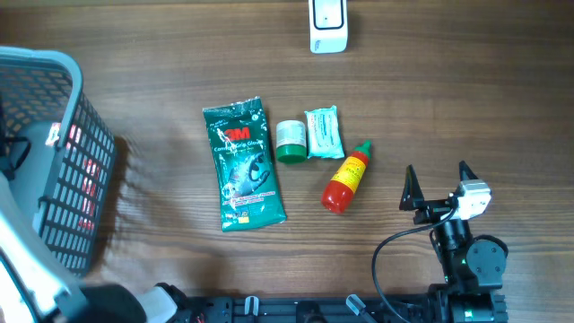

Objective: Scan the item barcode
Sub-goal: 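Reach into the basket and grasp the orange Kleenex tissue pack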

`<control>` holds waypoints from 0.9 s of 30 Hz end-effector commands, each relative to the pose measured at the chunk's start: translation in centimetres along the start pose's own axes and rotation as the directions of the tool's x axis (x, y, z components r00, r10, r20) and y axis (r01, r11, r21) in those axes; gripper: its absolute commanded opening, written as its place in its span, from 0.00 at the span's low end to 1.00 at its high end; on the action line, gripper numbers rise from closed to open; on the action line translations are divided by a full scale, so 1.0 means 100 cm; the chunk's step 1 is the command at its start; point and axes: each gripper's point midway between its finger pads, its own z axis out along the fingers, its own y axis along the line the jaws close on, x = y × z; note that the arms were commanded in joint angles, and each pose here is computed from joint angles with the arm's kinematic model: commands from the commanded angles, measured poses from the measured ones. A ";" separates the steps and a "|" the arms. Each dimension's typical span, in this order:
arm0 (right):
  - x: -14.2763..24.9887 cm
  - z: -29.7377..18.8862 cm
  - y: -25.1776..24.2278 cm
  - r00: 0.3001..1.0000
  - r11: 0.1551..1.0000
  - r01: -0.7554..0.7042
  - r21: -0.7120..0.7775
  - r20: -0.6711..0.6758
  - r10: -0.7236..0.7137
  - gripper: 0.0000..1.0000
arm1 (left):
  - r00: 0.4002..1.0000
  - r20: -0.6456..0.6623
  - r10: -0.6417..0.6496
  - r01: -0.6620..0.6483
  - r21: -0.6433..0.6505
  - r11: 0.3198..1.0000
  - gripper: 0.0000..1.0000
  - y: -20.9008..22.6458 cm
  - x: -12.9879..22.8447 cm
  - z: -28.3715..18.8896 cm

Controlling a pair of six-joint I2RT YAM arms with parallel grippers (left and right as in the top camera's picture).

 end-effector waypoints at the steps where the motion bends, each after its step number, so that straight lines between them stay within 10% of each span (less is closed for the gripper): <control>1: -0.001 0.000 -0.002 1.000 1.000 0.010 0.013 0.003 -0.010 1.00 | 0.980 -0.170 0.108 -0.119 -0.055 0.991 0.82 0.010 0.026 0.052; 27: -0.001 0.000 -0.002 1.000 1.000 0.011 0.013 0.003 -0.011 0.99 | 0.892 -0.412 0.187 -0.292 -0.210 0.933 0.60 0.068 0.100 0.231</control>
